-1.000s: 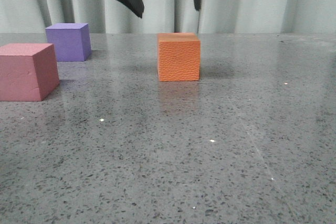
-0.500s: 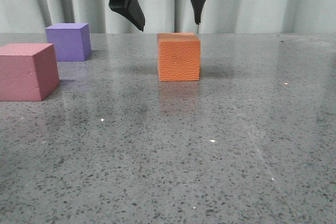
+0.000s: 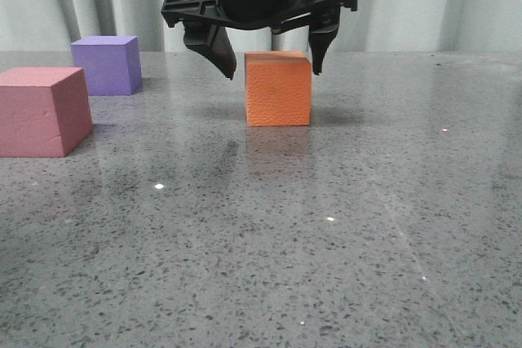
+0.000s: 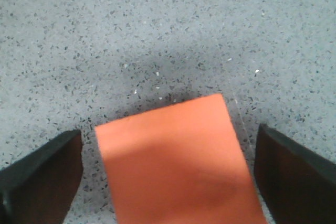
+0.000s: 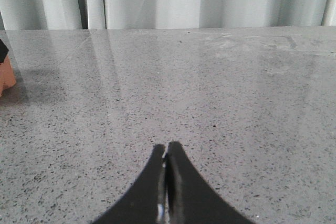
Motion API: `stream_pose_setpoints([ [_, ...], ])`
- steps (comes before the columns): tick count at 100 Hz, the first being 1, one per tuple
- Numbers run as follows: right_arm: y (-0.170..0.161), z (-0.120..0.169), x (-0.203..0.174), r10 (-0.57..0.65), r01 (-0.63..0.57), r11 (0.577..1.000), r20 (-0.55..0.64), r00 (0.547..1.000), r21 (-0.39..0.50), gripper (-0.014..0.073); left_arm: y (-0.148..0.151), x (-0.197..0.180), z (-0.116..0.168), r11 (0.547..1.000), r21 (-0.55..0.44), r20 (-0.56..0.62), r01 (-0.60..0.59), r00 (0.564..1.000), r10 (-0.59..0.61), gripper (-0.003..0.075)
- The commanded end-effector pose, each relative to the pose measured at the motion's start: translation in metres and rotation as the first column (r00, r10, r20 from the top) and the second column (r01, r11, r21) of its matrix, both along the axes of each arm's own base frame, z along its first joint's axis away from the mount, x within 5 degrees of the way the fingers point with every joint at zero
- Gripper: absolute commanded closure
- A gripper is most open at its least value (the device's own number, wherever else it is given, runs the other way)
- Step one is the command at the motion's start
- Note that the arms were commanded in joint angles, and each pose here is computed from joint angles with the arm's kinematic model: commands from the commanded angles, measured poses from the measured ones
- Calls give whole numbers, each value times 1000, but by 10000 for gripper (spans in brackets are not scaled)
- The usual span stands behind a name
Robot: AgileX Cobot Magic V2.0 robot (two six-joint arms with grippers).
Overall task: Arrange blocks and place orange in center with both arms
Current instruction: 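Lower the left gripper over the orange cube and close it, then lift the orange cube with the left gripper toward the purple cube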
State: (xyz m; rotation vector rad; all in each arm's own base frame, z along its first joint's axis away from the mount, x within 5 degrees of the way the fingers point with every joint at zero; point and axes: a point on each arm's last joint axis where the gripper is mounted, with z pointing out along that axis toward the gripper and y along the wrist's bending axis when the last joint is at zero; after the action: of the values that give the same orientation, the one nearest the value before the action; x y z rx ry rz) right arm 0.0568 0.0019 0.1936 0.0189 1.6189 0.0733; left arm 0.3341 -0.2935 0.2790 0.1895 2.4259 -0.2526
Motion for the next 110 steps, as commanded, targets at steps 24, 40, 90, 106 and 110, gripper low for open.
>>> stream_pose_setpoints([
  [24, 0, 14, -3, -1, 2, 1000, 123, 992, -7, 662, 2, -4, 33, 998, -64, 82, 13, 997, -8, 193],
  [40, 0, 14, -3, -1, 2, 1000, 123, 992, -7, 662, 2, -4, 33, 999, -51, 77, 14, 997, -10, 381],
  [90, 0, 14, -3, -1, 2, 1000, 123, 992, -7, 662, 34, -16, 93, 998, 20, 231, 64, 971, -66, 463],
  [106, 0, 14, -3, -1, 2, 1000, 123, 992, -7, 662, 69, -17, 121, 997, 67, 285, 30, 957, -48, 463],
  [110, 0, 14, -3, -1, 2, 1000, 123, 992, -7, 662, 79, -16, 127, 998, 70, 292, 10, 956, -30, 463],
])
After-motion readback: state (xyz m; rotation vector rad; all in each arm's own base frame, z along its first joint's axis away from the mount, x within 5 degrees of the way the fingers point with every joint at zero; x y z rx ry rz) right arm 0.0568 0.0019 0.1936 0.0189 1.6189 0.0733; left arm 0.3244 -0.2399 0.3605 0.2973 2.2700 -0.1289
